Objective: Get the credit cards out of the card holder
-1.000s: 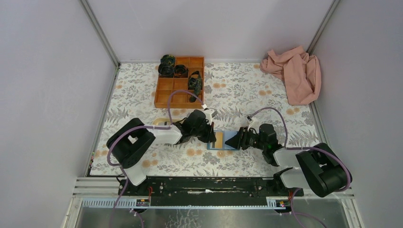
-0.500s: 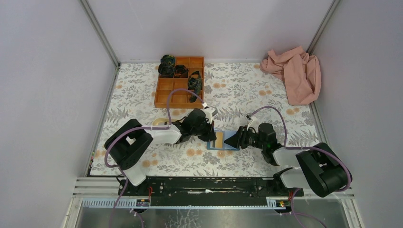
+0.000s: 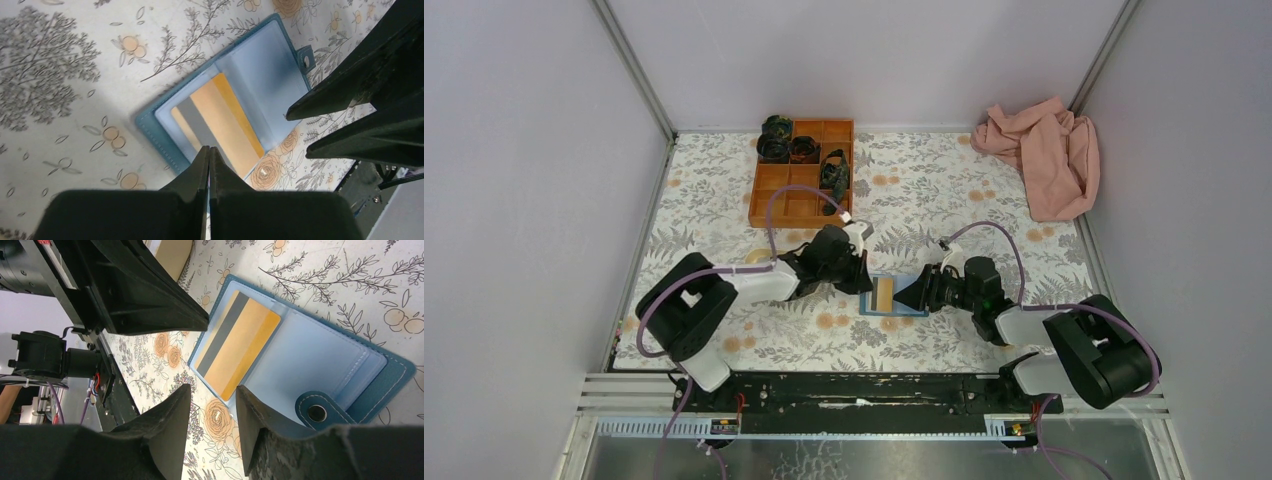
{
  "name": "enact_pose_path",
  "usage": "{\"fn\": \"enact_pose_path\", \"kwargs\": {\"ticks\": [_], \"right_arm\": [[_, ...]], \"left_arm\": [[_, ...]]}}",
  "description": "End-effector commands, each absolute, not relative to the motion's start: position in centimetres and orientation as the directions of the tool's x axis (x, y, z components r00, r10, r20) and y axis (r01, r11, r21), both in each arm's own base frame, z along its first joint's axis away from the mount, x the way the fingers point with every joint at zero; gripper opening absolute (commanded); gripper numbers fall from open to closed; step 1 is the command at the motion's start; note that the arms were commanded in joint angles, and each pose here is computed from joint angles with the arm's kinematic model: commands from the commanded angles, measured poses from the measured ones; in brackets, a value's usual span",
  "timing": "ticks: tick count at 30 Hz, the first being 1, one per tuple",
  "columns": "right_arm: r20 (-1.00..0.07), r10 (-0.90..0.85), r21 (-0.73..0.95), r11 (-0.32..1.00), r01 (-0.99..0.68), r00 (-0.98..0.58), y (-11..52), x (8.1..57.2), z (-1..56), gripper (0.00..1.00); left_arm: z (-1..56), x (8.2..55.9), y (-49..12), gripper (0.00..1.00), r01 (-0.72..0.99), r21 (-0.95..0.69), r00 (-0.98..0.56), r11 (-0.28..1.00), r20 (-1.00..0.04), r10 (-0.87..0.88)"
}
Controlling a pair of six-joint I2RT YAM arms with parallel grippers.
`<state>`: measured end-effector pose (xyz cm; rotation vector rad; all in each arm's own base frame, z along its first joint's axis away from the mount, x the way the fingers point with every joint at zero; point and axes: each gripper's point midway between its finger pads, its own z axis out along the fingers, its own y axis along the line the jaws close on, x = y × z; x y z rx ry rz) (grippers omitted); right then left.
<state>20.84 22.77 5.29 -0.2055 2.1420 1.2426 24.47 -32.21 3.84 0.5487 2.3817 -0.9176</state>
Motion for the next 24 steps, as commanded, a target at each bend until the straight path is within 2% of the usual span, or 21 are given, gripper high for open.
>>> {"fn": "enact_pose_path", "kwargs": {"ticks": [1,13,24], "right_arm": [[-0.638,0.172,0.702,0.53,-0.476,-0.75,23.4,21.8,6.3,0.46],[-0.636,0.163,0.701,0.53,-0.477,-0.754,23.6,21.8,6.2,0.47],[-0.629,0.161,0.696,0.553,-0.458,-0.761,23.4,22.1,5.9,0.49]], "left_arm": [[5.4,24.5,-31.7,0.0,0.515,-0.564,-0.791,0.646,-0.603,0.104],[4.0,23.9,-32.3,0.0,0.503,-0.597,-0.821,0.625,-0.556,0.13],[0.0,24.5,-31.1,0.0,0.427,-0.533,-0.869,0.731,-0.465,0.169]]}}
